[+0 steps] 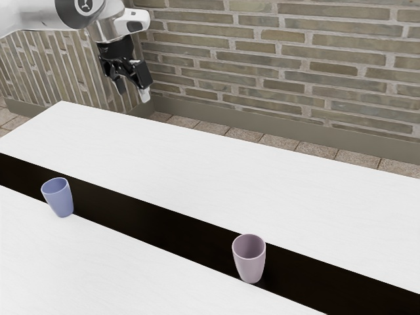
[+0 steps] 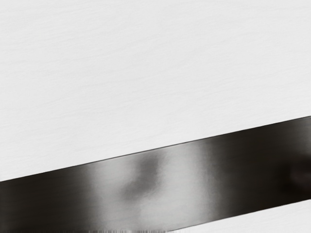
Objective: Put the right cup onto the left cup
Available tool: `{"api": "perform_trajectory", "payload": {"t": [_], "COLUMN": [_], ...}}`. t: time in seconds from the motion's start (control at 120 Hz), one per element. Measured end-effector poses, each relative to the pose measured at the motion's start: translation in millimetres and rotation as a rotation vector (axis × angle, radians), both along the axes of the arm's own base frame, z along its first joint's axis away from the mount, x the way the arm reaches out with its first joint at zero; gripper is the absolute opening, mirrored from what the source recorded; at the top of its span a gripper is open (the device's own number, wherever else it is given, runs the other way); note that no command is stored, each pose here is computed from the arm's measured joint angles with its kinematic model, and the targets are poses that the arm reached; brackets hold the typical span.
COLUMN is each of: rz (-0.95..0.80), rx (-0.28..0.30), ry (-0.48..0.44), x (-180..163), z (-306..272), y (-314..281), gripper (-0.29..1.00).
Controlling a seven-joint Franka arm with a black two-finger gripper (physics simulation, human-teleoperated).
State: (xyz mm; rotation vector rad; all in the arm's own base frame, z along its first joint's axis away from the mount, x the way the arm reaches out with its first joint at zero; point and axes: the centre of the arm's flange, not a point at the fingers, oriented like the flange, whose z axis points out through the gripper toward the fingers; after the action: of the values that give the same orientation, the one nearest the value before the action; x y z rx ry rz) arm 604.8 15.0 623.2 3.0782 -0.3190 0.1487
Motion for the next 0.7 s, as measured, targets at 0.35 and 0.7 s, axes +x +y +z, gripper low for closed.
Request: {"api": "perform_trajectory", "payload": {"t": [0.35,0.7], "rz": [-0.018,-0.222], "rx": [-0.014,0.017], "ry": [0.036,0.103], "x": [-1,-23], "z": [-16,-103], "y": [-11,-133], "gripper": [0.70,0.70]}}
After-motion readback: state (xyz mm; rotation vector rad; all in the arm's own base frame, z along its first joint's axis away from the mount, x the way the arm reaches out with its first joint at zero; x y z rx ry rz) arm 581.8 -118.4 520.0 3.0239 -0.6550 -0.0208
